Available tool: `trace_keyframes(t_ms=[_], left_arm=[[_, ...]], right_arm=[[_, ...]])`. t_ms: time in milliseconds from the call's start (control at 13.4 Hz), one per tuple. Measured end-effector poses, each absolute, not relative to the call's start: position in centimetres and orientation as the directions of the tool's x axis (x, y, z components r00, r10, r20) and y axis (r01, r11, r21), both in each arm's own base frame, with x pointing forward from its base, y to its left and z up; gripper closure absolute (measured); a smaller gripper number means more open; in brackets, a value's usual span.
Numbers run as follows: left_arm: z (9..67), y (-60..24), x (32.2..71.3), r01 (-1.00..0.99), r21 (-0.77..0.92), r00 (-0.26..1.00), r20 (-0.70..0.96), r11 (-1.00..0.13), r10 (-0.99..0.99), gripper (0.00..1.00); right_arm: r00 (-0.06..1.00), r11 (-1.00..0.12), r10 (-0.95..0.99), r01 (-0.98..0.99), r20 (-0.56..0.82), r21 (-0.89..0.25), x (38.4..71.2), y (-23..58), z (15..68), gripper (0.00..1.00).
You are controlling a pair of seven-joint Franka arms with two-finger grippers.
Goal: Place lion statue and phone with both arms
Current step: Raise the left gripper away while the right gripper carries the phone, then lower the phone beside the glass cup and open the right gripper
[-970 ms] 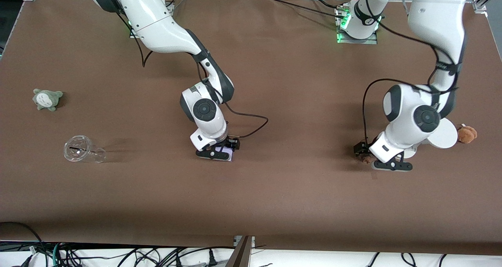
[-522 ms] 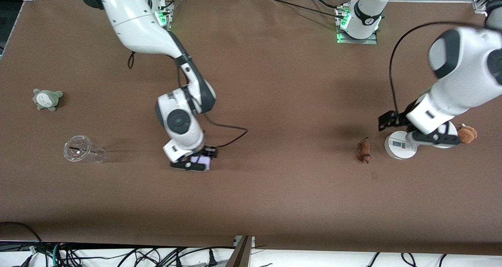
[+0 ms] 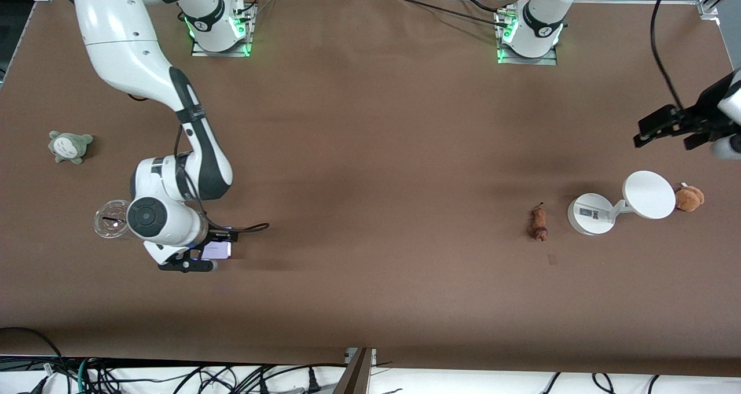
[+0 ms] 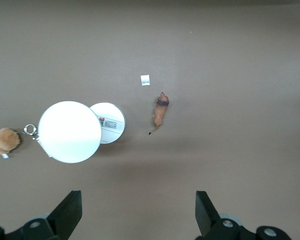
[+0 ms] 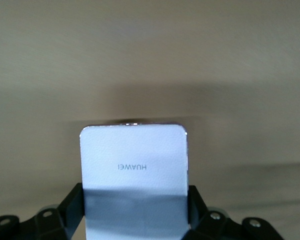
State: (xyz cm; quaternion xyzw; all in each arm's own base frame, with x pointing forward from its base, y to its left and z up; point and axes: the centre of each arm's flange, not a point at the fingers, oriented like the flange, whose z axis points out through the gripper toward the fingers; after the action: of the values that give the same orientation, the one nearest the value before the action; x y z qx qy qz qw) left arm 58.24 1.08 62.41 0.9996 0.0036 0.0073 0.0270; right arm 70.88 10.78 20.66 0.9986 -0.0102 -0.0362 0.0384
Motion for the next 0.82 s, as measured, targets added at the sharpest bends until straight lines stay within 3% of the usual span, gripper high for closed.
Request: trace_keyframes(t_ms=[821], left_arm=[[62.2, 0.4, 58.2, -0.008, 0.037, 1.0, -0.022, -0.999, -0.008, 0.0]], right_arm=[[0.994, -0.997, 0.035, 0.042, -0.101, 0.065, 70.9, 3.3, 19.6, 0.15]])
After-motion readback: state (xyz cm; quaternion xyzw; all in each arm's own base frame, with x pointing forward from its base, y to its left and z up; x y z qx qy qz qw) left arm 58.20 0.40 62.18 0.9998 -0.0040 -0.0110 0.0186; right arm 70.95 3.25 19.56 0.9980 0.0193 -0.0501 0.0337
